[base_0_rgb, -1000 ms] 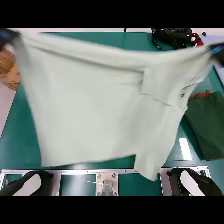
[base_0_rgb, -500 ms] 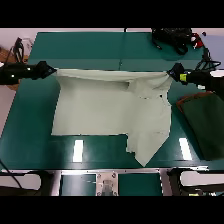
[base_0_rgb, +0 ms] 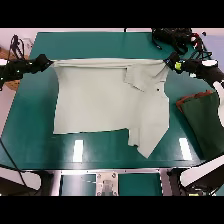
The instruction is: Fold the shirts.
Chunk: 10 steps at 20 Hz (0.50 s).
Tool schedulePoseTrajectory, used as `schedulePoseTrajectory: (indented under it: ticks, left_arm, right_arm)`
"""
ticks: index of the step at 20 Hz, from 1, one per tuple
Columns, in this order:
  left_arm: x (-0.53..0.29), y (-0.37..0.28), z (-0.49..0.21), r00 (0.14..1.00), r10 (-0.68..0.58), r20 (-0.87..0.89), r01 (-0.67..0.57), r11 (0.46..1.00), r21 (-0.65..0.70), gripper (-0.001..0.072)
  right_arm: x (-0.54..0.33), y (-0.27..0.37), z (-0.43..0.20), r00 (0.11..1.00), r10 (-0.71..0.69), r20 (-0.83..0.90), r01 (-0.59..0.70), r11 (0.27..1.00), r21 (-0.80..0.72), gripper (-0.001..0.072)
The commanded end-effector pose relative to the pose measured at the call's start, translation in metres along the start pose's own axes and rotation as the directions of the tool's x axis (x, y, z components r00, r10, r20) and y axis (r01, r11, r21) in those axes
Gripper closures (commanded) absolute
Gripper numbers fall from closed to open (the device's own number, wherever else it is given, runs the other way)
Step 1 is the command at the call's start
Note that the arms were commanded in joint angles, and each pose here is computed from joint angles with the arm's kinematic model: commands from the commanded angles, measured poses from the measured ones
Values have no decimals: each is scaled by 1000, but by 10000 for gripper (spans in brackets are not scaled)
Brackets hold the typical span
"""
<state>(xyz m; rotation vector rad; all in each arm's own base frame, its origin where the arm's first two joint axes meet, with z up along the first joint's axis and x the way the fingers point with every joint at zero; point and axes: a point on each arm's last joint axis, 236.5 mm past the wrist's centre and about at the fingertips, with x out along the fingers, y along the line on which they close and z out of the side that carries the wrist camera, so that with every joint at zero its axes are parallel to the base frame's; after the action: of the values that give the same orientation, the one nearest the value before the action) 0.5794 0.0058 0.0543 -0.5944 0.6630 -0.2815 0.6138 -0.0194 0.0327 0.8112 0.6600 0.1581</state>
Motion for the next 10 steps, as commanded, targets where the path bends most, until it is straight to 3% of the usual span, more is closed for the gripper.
schedulePoseTrajectory:
  ticks: [1,6,10]
  left_arm:
    - [3,5,6,1000,13,14,-13,1000,15,684]
    - [0,12,-56,972,28,-235,-9,996,83,684]
    - [-21,36,-107,884,130,-450,-80,989,128,684]
  right_arm:
    - [7,0,3,1000,5,4,-5,1000,-3,695]
    - [-4,-34,-40,975,-106,-194,83,989,-120,695]
    - [-26,-70,-72,909,-225,-351,160,966,-205,696]
